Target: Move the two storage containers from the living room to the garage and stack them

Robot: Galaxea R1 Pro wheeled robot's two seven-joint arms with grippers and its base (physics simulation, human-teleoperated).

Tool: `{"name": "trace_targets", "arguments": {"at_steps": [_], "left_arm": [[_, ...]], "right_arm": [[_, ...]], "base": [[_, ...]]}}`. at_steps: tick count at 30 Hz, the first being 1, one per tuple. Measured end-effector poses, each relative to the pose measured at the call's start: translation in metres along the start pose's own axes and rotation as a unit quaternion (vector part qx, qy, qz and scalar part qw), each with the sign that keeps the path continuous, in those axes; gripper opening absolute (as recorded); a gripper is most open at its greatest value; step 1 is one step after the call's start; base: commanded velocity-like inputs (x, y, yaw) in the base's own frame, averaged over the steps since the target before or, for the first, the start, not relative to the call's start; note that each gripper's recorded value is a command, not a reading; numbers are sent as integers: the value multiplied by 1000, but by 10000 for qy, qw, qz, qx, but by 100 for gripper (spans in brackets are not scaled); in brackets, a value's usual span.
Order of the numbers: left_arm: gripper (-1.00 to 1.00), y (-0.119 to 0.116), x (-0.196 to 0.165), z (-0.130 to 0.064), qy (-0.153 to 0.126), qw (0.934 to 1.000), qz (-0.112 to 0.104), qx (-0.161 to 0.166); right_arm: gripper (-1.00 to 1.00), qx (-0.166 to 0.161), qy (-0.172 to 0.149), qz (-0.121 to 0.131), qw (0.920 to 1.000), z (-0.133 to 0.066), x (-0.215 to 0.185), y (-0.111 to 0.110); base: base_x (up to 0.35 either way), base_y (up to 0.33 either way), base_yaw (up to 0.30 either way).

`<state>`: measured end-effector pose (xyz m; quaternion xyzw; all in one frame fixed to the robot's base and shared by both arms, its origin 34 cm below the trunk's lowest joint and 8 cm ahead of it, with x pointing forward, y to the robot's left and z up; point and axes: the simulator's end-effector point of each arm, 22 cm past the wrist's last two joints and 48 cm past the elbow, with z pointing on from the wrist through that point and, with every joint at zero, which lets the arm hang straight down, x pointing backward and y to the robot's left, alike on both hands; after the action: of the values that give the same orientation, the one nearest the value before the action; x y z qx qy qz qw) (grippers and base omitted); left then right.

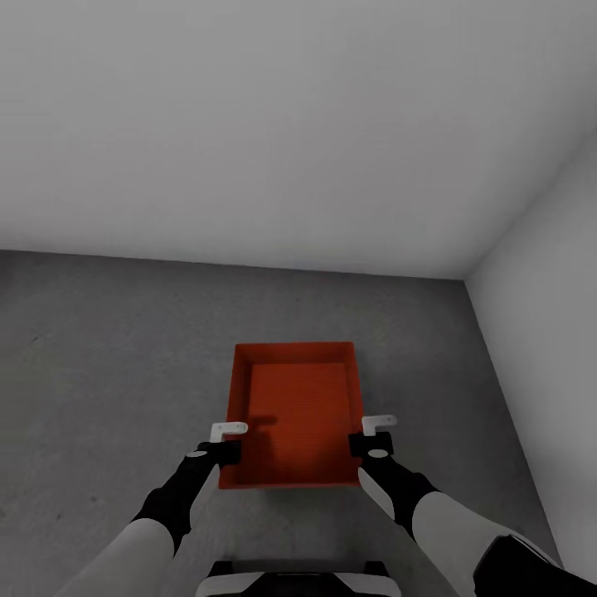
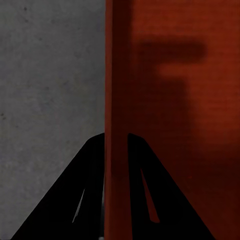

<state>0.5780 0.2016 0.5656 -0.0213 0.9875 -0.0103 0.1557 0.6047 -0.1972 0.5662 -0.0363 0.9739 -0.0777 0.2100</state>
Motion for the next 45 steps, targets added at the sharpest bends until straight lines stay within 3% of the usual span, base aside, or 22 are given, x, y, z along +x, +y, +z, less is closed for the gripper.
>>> {"name": "trace_targets", "arguments": {"at_steps": [45], "left_arm": [[-100,0,-1,0,-17,10000,-5,-4]], "right_arm": [[-100,0,-17,9,10000,0,-1,0]], "base": [[0,0,0]]}}
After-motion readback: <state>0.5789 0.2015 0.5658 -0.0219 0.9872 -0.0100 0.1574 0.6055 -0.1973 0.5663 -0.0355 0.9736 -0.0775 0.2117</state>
